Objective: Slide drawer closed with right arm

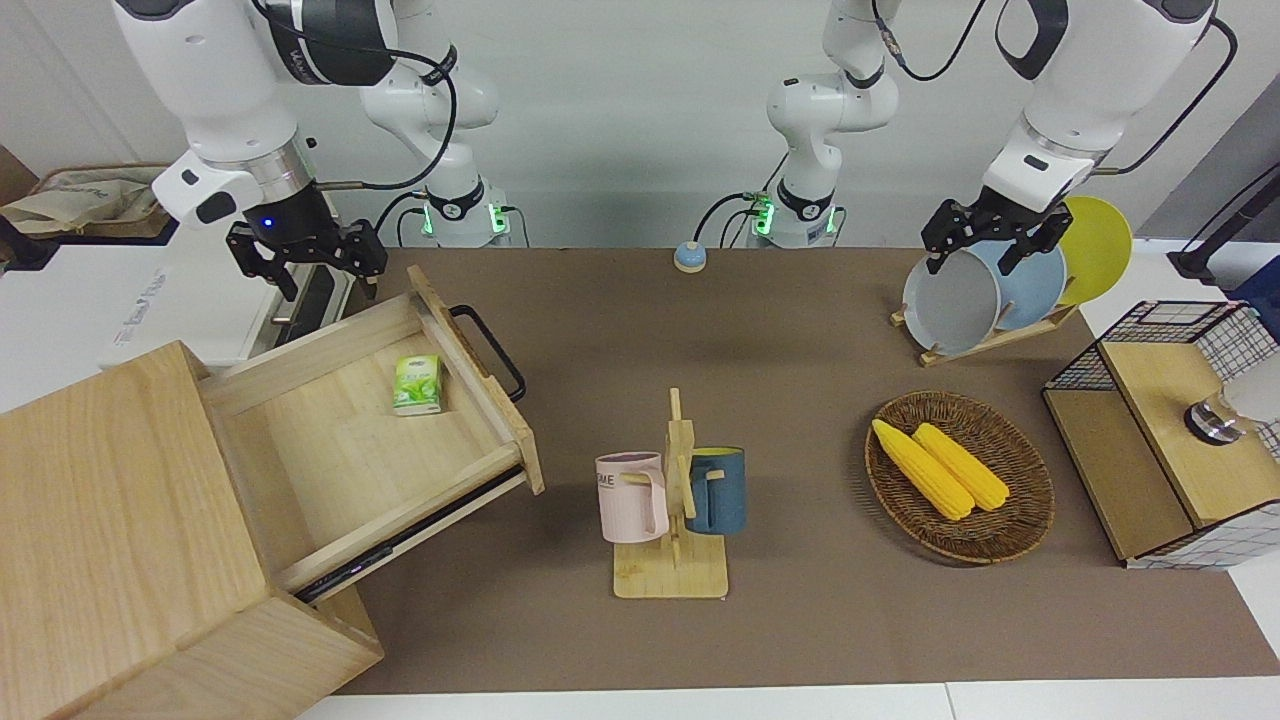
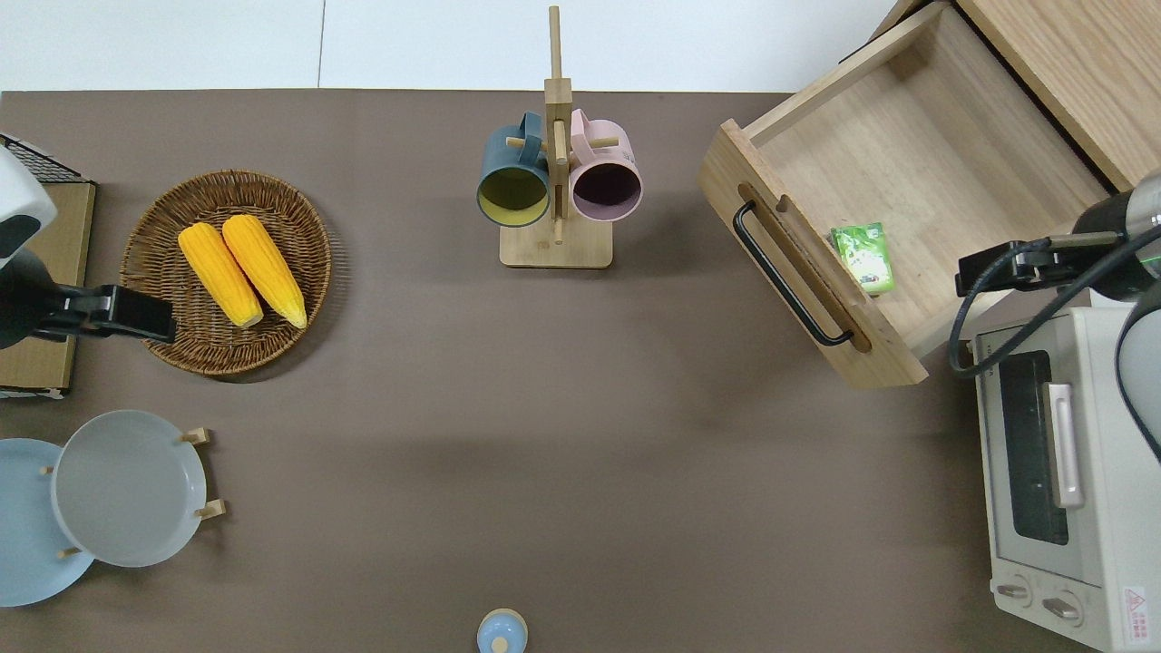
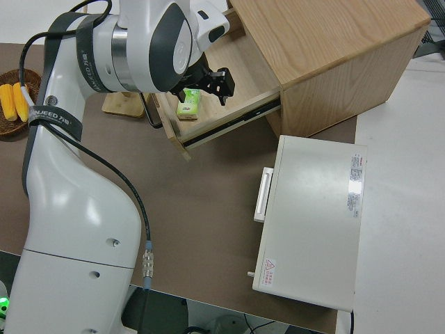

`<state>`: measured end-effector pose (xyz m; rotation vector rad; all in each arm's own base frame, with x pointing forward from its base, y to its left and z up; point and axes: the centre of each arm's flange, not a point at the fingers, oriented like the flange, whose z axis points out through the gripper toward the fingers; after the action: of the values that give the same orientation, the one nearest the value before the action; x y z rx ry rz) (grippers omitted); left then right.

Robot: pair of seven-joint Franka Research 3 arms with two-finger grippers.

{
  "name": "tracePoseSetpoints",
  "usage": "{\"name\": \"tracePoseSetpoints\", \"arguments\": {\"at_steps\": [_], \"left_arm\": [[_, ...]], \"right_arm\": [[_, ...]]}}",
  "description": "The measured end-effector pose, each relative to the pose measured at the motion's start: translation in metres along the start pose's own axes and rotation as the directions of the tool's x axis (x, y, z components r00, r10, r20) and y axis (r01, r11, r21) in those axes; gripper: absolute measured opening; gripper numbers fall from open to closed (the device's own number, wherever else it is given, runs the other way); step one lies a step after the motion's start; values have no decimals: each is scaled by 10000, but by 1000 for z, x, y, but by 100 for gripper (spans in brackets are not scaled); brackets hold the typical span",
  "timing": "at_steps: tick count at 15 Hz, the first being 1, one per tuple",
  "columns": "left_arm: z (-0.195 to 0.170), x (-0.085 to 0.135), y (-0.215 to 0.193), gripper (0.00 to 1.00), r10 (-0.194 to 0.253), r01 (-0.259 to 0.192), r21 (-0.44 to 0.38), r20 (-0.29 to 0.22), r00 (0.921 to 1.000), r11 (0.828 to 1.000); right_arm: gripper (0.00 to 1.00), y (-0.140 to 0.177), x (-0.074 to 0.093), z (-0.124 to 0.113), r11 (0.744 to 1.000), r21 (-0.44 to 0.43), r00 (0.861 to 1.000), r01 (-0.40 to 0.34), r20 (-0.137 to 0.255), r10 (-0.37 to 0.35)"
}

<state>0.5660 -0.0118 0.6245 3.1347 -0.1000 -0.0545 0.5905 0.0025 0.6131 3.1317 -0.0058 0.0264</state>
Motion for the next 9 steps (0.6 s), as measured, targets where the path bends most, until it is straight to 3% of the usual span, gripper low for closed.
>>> {"name": "tracePoseSetpoints", "arguments": {"at_steps": [9], "left_arm": [[0, 0, 0, 100, 0, 0, 0, 0, 10000, 10000]], "right_arm": [[99, 1, 1, 1, 10000, -2, 10000, -23, 23, 23]]}}
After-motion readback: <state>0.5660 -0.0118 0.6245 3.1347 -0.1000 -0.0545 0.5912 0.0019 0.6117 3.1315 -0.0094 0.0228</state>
